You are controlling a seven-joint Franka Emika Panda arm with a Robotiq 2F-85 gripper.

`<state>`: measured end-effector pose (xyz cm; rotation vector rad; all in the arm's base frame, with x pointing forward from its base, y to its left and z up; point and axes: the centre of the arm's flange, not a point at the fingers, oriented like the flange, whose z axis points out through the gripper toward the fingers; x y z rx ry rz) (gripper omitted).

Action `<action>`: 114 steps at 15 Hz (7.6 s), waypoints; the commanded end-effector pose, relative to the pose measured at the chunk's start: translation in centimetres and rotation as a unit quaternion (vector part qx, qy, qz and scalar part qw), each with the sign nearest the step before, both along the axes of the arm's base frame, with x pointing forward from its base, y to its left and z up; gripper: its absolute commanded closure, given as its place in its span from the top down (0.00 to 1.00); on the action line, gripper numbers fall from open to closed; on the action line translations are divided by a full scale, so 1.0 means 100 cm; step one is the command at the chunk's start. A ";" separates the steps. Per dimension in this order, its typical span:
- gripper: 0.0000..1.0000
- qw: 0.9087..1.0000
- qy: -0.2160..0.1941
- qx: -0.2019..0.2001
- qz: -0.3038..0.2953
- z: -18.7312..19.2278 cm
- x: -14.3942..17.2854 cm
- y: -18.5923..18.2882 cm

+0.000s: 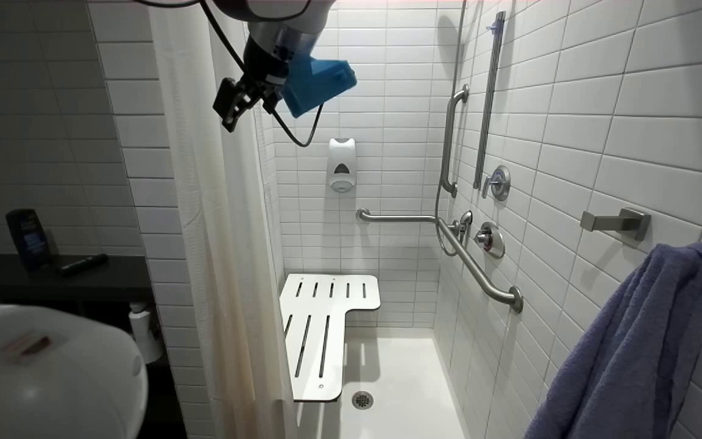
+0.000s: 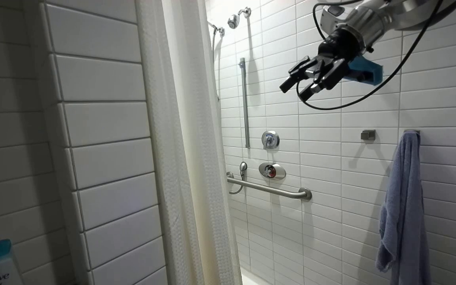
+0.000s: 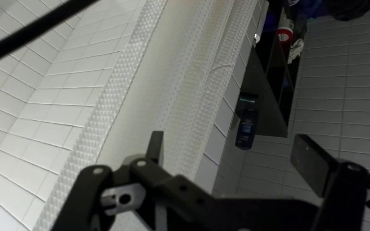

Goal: Pull the shower curtain sightly to the right

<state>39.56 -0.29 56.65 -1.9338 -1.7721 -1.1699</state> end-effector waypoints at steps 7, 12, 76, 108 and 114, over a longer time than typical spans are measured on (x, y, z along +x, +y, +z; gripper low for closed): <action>1.00 0.996 0.001 0.061 0.063 -0.001 -0.003 -0.003; 1.00 0.973 0.034 0.220 0.058 0.009 -0.008 0.012; 1.00 0.917 0.051 0.388 -0.070 0.081 0.038 0.055; 0.75 0.929 0.002 0.356 -0.100 0.109 0.178 0.132; 0.34 0.939 -0.007 0.338 -0.068 0.110 0.170 0.136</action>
